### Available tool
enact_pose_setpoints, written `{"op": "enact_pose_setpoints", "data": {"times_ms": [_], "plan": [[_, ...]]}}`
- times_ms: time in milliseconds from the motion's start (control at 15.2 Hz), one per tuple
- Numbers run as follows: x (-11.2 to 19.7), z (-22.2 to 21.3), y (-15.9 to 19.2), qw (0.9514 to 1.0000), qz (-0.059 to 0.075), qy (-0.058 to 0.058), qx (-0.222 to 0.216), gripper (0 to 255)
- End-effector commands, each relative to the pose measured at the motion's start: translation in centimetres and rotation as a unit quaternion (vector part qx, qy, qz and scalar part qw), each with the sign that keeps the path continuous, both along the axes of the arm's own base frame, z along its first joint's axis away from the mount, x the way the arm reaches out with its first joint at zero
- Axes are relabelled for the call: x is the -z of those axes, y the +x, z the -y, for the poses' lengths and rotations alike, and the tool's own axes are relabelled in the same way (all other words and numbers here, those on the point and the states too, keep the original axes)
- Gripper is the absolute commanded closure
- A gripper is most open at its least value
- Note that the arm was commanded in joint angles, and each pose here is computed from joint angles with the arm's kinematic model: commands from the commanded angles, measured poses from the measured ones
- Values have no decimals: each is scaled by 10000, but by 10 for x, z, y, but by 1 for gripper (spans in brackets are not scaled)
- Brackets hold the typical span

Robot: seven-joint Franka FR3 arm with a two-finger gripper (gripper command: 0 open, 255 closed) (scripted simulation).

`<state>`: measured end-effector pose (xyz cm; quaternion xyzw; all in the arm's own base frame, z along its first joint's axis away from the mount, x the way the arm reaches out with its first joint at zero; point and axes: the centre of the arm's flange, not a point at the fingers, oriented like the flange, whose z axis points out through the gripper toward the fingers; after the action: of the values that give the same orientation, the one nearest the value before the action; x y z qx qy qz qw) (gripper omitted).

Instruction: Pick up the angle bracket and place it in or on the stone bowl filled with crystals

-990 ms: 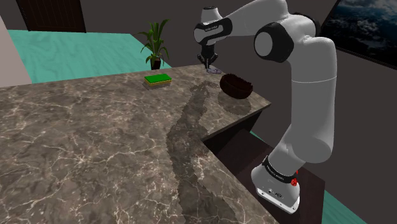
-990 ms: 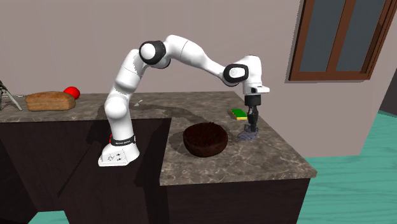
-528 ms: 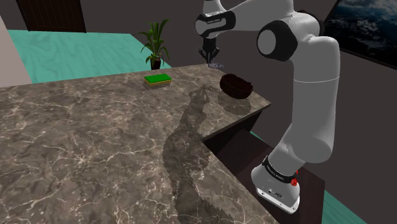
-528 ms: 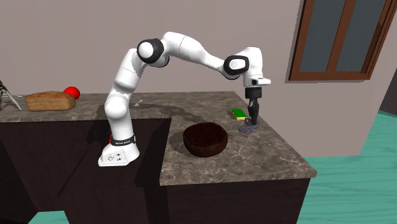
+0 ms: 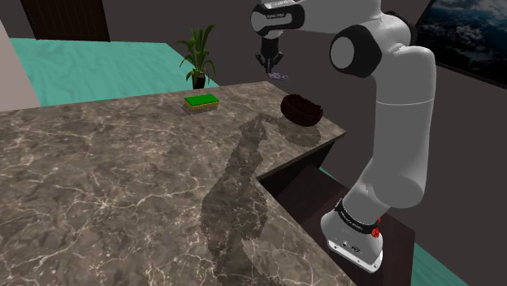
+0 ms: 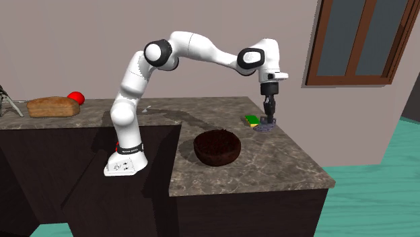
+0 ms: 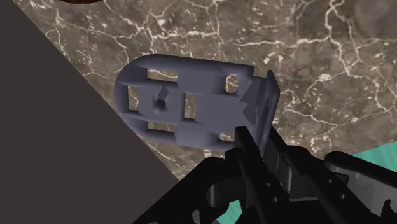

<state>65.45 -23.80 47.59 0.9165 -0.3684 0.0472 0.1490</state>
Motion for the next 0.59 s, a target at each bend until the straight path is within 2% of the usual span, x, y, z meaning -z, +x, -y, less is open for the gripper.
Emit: {"op": "enact_pose_setpoints", "data": {"times_ms": [0, 396, 528], "plan": [[-11, 0, -1, 10000, -2, 0, 1, 255], [-39, 0, -1, 10000, -2, 1, 1, 255], [-41, -4, -27, 10000, -2, 0, 1, 255]]}}
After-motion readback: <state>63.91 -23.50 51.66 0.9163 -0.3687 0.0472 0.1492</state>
